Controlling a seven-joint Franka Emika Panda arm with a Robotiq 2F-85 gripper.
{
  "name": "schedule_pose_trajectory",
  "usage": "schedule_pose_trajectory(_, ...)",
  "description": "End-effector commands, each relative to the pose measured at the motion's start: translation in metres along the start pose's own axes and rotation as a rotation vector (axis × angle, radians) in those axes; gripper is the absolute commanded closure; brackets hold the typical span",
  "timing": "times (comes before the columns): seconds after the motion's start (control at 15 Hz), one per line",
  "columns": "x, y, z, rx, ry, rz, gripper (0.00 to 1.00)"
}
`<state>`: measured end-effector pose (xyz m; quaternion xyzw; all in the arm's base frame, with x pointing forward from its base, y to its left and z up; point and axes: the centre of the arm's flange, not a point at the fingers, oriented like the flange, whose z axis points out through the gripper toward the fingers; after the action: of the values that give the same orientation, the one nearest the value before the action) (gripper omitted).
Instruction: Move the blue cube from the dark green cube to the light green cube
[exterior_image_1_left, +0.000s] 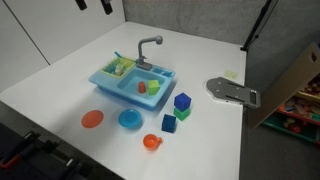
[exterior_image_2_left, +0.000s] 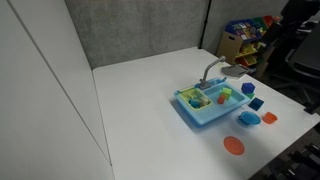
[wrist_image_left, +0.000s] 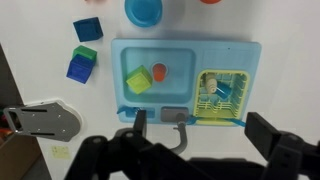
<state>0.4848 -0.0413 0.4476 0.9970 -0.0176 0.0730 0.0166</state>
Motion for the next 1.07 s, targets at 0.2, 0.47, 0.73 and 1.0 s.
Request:
schedule_pose_trajectory(0.2,0.059,0.035,0.068,-0.074,-0.069,0.112,0.0)
schedule_pose_trajectory(0.47,0.08,0.066,0.109,-0.067,-0.115,0.169,0.0)
schedule_pose_trajectory(0.73,0.095,0.104,0.146,-0.072,-0.146,0.233,0.0)
schedule_pose_trajectory(1.0,0.103,0.135,0.183,-0.074,-0.174,0.294,0.0)
